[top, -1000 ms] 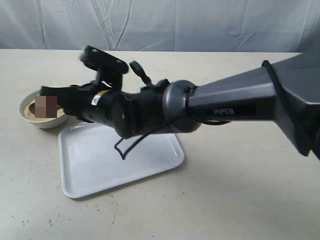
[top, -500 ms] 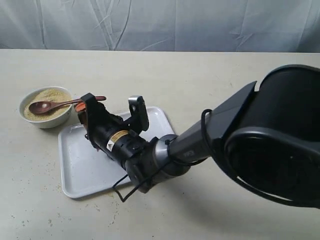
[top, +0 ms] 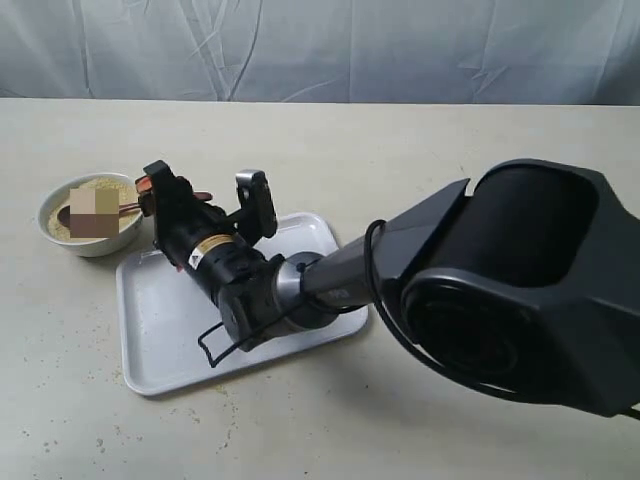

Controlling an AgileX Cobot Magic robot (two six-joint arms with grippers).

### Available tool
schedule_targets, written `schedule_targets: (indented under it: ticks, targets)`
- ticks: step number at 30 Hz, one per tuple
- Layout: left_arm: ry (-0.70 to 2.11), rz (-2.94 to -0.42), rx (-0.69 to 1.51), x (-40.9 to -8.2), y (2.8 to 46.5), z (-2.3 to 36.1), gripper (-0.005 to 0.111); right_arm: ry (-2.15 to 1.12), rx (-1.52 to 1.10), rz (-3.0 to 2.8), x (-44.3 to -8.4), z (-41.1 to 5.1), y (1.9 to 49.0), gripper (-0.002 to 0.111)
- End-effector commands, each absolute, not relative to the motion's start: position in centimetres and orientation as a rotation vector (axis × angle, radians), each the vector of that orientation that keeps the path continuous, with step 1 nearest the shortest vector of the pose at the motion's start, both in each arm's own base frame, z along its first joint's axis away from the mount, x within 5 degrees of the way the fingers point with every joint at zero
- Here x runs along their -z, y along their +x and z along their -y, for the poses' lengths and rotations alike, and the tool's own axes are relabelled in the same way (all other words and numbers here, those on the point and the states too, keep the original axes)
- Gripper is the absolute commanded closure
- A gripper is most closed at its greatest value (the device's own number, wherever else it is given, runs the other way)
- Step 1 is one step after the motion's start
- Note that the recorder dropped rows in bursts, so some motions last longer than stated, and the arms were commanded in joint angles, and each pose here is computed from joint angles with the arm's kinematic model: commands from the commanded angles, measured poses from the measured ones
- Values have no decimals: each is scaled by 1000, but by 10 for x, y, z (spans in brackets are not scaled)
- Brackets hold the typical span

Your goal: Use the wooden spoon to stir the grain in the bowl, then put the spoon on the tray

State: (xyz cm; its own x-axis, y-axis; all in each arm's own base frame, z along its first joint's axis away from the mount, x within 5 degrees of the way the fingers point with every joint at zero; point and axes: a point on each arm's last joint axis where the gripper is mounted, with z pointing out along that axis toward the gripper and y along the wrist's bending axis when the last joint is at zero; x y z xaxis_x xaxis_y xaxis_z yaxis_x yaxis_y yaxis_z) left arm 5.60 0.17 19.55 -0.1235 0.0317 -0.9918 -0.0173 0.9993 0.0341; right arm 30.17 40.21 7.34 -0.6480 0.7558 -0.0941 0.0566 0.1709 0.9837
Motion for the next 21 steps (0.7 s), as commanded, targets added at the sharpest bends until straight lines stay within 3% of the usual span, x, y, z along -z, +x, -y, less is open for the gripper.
schedule_targets:
  ticks: [1,9,16,21]
  targets:
    - [10,-1688,-42,-195,56,-2,106,790,-1474,-1874,-63,-399,316,53]
    - [10,-1688,-42,-195,56,-2,106,813,-1410,-1893,-53,-395,328,53]
    - [10,-1688,-42,-195,56,-2,106,845,-1402,-1863,-54,-393,329,92]
    - [10,-1688,-42,-195,56,-2,106,816,-1398,-1787,-59,-391,332,103]
